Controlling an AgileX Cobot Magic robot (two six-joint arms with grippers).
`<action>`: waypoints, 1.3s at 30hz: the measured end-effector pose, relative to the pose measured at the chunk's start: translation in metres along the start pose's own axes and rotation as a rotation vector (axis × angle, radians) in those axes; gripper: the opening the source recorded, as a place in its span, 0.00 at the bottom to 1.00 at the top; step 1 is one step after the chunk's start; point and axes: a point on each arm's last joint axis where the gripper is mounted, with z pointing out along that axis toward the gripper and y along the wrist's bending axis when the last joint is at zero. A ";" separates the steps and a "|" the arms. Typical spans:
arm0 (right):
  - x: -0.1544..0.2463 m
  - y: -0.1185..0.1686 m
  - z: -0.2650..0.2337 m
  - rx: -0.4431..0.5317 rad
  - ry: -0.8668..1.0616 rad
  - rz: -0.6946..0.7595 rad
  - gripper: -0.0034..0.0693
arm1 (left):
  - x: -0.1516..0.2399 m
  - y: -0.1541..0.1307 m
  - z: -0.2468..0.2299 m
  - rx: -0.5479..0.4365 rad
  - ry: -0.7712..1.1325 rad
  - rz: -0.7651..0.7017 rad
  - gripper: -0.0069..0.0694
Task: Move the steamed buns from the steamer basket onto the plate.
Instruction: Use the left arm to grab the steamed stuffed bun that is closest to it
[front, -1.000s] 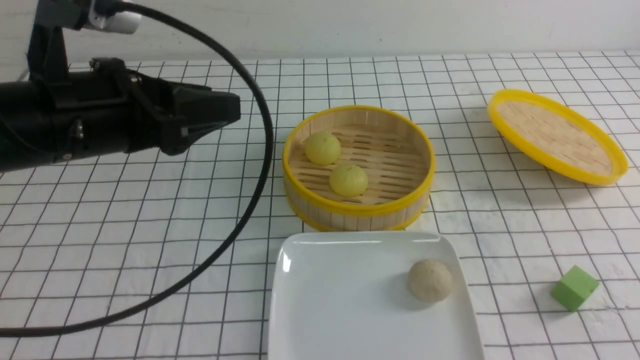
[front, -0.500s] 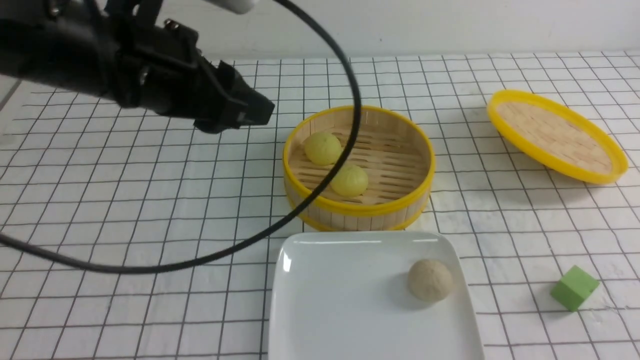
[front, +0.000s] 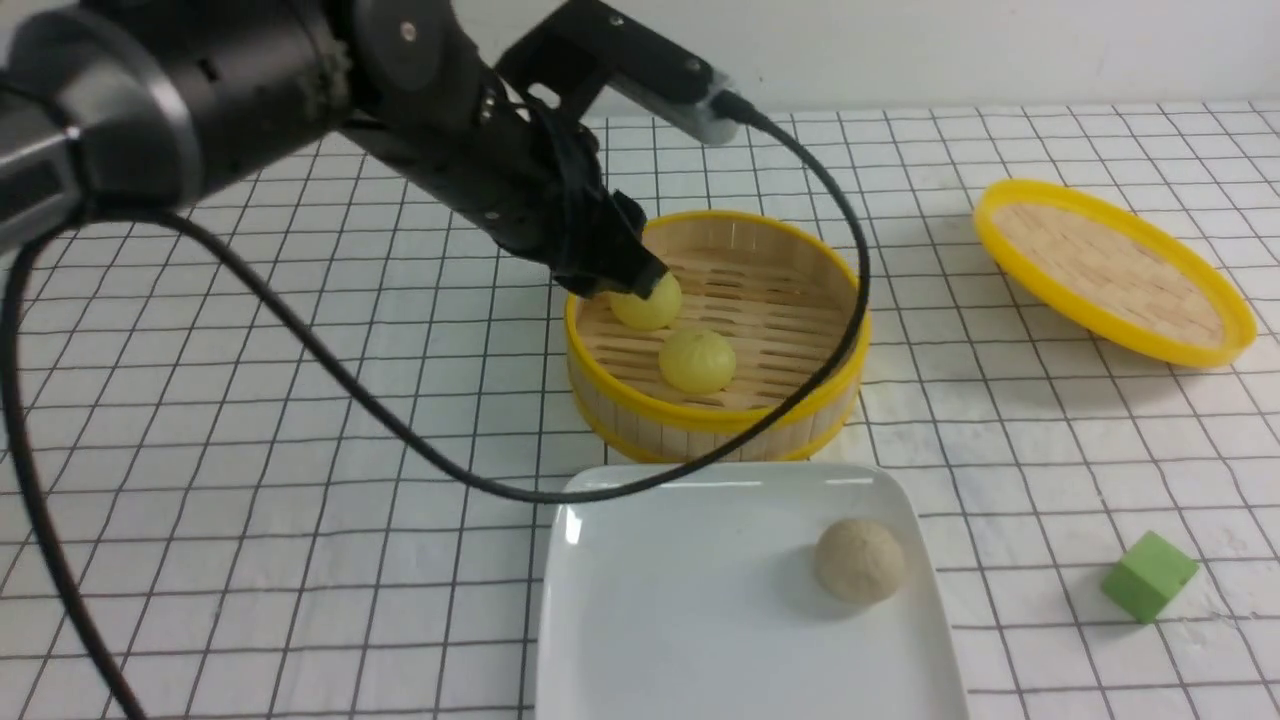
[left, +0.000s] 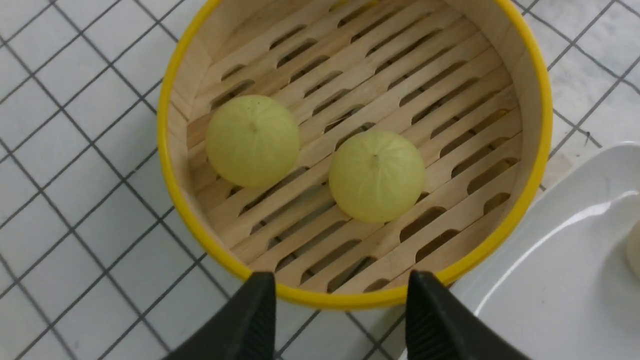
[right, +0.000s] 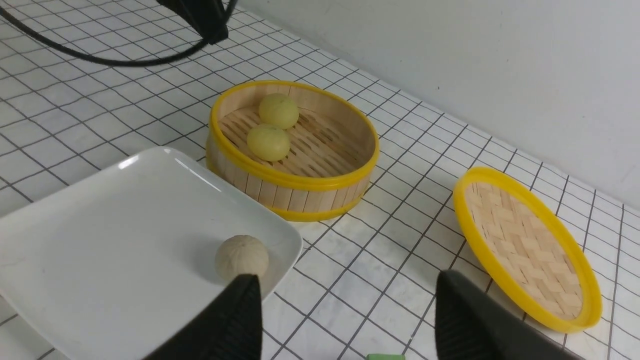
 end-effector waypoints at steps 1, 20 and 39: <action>0.000 0.000 0.000 0.000 0.000 0.000 0.68 | -0.005 -0.005 0.007 0.006 -0.014 0.011 0.58; 0.004 0.001 0.000 -0.012 0.044 0.002 0.68 | 0.002 -0.012 0.089 0.055 0.067 -0.058 0.58; 0.004 0.001 0.000 -0.012 0.045 0.003 0.68 | 0.016 -0.014 0.125 0.063 0.084 -0.089 0.45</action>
